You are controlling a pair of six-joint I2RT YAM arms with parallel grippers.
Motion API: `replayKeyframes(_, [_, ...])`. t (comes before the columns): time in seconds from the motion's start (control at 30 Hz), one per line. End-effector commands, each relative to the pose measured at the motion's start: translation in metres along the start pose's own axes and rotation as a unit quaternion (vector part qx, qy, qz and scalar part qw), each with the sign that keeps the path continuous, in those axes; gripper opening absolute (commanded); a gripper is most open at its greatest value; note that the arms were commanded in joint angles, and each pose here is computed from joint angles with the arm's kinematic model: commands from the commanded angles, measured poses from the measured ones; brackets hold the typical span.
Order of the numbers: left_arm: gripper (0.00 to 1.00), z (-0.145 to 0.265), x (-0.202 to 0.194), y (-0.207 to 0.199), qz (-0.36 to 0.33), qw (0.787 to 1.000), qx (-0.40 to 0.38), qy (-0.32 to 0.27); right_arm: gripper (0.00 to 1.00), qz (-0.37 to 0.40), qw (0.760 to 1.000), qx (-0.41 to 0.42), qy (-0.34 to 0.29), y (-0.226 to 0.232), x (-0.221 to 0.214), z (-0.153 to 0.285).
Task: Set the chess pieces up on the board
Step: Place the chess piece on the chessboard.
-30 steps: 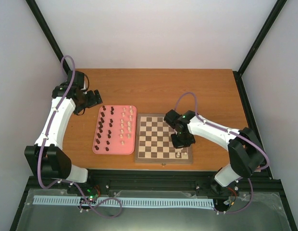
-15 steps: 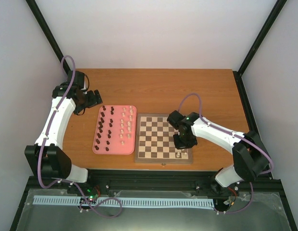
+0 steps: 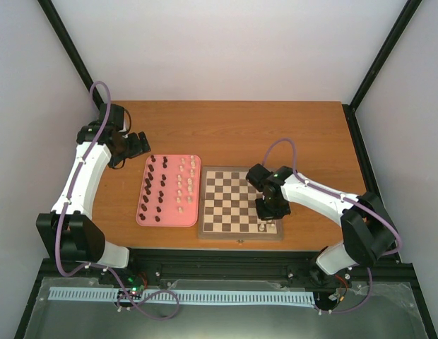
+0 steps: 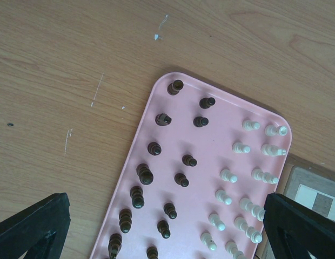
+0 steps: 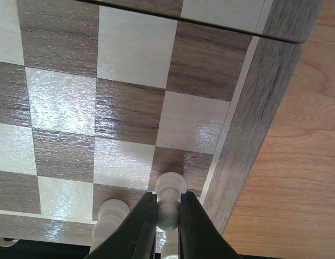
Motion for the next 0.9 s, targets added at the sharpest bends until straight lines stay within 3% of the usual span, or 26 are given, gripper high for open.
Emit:
replayKeyframes(0.0, [1.0,0.0082,0.0031,-0.0008,-0.008,1.0,-0.001,-0.016,0.11,-0.013,1.0,-0.003,-0.011,-0.0001,0.0055,0.0017])
replayKeyframes(0.87, [1.0,0.0047,0.0084,-0.0018,-0.008,1.0,-0.001,-0.014,0.18,-0.008,1.0,-0.012,0.003,-0.0015,0.0029,-0.0079])
Point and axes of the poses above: each gripper's point midway between its finger pads, its own z axis back along the fingers, its own y axis along the line the jaws close on, x = y × z, the point moved 8 cm from there along z, back along the fingers, and after that the axes turned 15 degrees about -z, right-handed, at the moved point
